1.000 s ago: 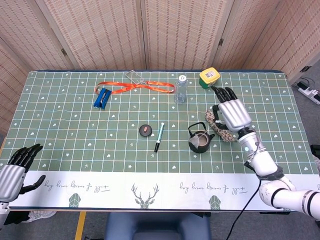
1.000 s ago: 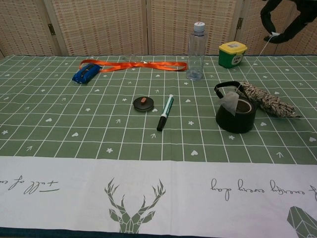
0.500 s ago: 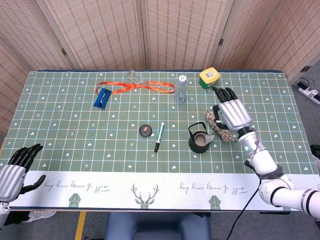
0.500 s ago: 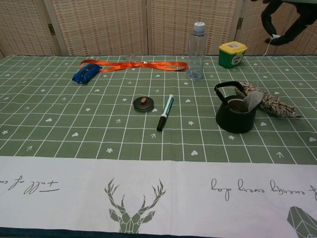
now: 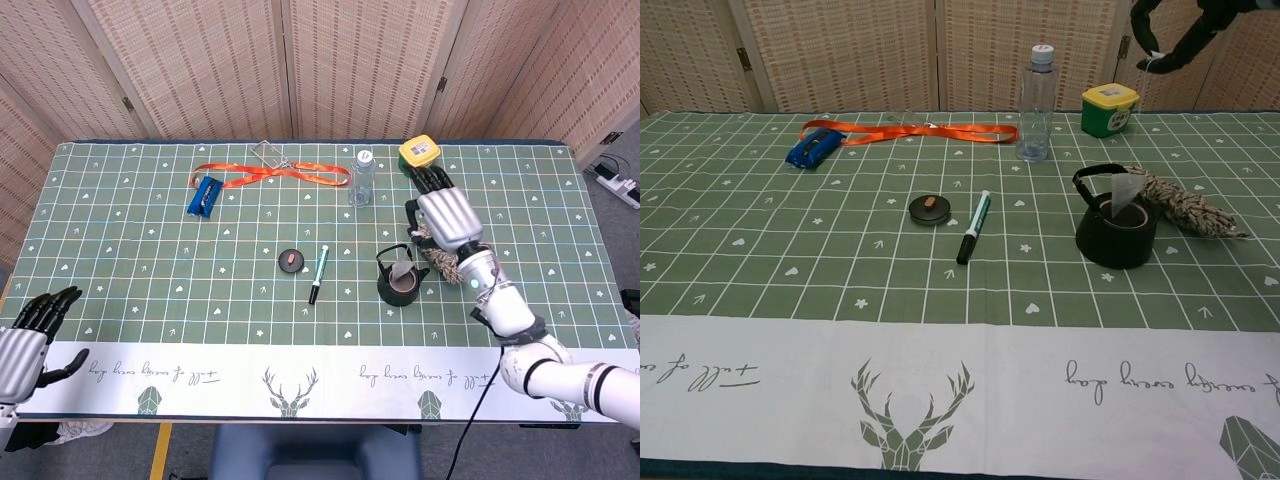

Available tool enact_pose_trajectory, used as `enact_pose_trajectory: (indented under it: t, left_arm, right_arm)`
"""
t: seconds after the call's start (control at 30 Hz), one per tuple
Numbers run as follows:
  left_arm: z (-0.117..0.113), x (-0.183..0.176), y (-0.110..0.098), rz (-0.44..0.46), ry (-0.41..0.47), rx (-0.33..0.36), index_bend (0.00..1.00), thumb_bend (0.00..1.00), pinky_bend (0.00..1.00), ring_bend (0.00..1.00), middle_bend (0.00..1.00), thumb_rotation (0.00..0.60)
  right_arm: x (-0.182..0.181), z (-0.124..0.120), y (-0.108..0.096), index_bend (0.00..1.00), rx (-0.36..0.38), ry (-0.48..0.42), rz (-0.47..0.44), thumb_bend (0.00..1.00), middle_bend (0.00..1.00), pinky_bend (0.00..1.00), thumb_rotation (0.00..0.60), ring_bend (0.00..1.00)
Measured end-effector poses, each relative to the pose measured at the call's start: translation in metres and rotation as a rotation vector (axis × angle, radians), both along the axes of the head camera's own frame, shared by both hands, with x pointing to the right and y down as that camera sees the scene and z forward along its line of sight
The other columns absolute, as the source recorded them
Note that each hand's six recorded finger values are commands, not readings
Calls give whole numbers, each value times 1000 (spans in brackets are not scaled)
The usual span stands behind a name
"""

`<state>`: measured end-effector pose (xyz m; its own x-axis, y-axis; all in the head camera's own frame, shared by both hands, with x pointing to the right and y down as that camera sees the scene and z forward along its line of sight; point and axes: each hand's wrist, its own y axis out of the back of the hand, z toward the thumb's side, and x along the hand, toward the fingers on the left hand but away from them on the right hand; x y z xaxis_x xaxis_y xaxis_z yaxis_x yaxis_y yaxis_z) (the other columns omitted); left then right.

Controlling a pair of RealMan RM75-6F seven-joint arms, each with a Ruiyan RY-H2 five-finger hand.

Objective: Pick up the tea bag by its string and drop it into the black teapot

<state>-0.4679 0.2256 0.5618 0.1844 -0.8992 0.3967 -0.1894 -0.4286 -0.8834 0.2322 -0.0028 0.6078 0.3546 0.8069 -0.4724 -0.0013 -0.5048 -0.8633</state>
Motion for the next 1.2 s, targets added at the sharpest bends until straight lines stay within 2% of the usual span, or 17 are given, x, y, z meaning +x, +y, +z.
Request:
enact_pose_trajectory:
  t: [0.37, 1.07, 1.13, 1.2]
  left_arm:
    - [-3, 0, 1, 5, 4, 8, 50, 290, 104, 98, 50, 600]
    - [0, 3, 2, 14, -17, 2, 50, 291, 105, 98, 50, 600]
    - [0, 3, 2, 14, -17, 3, 50, 290, 105, 99, 50, 600]
    - [0, 3, 2, 13, -16, 6, 50, 290, 105, 99, 50, 600]
  right_arm:
    - [1, 7, 12, 676, 2, 52, -37, 402, 50, 0, 600, 27]
    - [34, 29, 50, 671, -24, 136, -83, 402, 46, 0, 600, 26]
    - [36, 30, 54, 590, -28, 137, -89, 403, 31, 0, 600, 23]
    - [39, 31, 59, 411, -32, 141, -97, 402, 8, 0, 600, 10]
